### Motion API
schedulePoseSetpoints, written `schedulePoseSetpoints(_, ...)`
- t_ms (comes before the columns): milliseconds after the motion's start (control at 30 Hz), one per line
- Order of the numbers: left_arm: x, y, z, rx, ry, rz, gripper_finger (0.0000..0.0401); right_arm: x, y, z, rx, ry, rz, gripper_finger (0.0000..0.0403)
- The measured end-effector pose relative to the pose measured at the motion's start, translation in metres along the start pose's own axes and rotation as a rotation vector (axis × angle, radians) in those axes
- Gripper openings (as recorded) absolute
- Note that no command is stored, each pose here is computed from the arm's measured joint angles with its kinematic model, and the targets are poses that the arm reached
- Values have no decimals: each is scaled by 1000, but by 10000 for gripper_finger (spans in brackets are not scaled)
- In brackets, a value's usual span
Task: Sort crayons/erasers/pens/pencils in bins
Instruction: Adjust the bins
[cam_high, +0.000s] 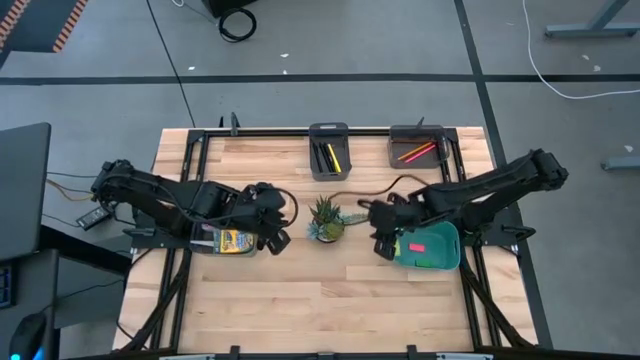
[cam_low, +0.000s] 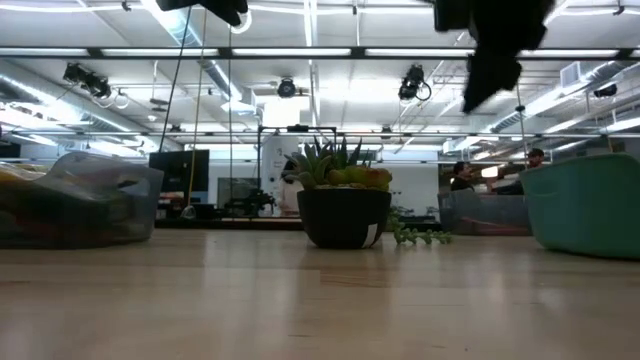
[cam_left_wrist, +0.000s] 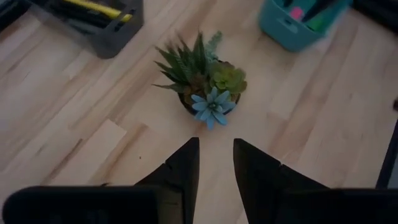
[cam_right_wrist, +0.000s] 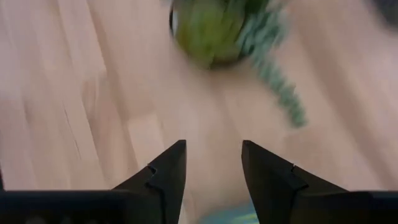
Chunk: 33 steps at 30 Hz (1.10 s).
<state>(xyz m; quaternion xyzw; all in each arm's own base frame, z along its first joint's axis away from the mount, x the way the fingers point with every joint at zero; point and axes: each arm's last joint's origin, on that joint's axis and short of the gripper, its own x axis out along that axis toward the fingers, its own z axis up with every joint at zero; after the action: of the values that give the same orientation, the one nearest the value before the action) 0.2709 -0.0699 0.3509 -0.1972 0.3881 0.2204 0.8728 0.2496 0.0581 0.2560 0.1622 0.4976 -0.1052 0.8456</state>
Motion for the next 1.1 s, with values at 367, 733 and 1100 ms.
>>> schedulePoseSetpoints(367,16,27,35,-361,-118,49,105,-61,-23,20,169,-340,-76,161)
schedulePoseSetpoints(733,56,114,108,-562,-290,92,110,-39,-117,76,440,-361,34,161)
schedulePoseSetpoints(1100,149,223,128,-679,-39,-12,163,-53,-190,83,651,-451,66,161)
